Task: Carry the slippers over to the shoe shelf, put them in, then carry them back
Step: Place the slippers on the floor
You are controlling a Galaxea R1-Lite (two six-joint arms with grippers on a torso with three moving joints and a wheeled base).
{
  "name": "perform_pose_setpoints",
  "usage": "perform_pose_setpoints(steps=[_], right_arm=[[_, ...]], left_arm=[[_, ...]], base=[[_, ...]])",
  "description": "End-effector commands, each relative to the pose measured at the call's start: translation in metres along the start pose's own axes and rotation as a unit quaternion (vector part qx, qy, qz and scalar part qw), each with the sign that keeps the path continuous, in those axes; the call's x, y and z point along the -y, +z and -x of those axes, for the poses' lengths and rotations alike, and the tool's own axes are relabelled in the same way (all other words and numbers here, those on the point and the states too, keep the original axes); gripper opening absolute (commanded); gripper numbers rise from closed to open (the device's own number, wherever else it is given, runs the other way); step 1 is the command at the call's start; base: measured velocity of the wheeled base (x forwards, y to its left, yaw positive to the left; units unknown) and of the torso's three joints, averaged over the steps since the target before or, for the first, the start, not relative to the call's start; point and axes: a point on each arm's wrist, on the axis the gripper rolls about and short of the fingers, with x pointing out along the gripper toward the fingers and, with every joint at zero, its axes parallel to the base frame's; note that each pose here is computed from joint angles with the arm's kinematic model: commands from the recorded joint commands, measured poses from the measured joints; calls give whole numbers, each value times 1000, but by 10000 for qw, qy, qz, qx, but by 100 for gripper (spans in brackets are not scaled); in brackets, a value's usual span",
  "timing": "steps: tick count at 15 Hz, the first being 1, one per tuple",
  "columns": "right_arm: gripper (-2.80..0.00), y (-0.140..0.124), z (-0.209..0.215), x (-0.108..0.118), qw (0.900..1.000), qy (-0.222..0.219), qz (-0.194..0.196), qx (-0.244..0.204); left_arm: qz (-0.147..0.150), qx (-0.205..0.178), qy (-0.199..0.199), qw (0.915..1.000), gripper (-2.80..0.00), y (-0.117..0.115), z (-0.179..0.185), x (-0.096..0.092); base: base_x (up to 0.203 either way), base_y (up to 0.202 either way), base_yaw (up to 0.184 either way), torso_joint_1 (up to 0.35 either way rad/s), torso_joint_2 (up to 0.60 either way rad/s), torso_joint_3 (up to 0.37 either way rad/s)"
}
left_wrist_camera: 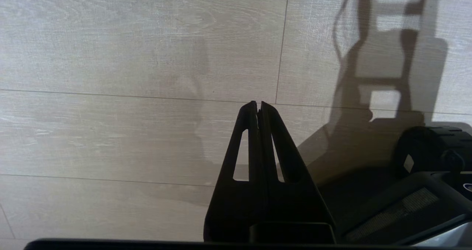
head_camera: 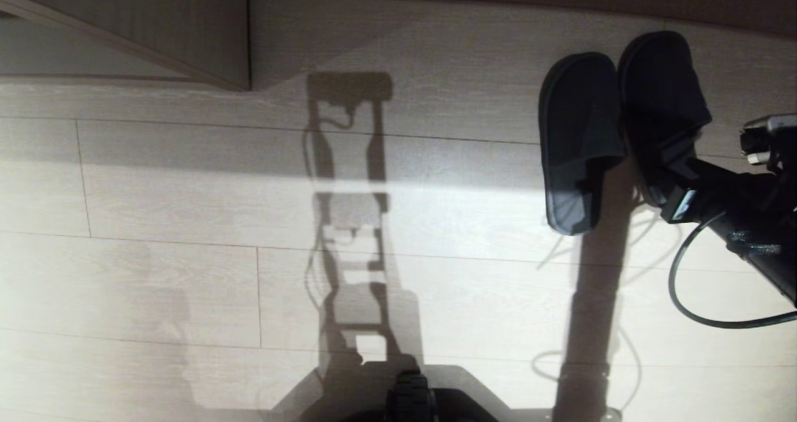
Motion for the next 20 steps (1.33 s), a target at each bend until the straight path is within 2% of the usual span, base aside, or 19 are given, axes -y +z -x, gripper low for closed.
perform_pose_setpoints(steps=[1,3,6,9,12,14,16,20], right_arm=[[-280,5,2,14,9996,-277,65,-21],[-280,-4,-8,20,9990,-401,110,-155],[-280,-4,-23,21,9992,-380,113,-91],[-280,-23,-44,20,9987,-370,162,-303],[-280,-34,-54,18,9989,-361,172,-243],[-280,-36,-59,12,9995,-289,145,-2],[-280,-35,-58,0,9999,-122,96,44],[-280,-37,-56,-10,10000,16,48,-2]], left_arm=[[5,6,-3,10000,-280,0,0,0],[5,6,-3,10000,-280,0,0,0],[5,6,-3,10000,-280,0,0,0],[5,7,5,10000,-280,0,0,0],[5,6,-3,10000,-280,0,0,0],[5,6,1,10000,-280,0,0,0],[5,6,3,10000,-280,0,0,0],[5,7,5,10000,-280,0,0,0]], base=[[0,0,0,0,0,0],[0,0,0,0,0,0],[0,0,0,0,0,0],[0,0,0,0,0,0],[0,0,0,0,0,0],[0,0,0,0,0,0],[0,0,0,0,0,0],[0,0,0,0,0,0]])
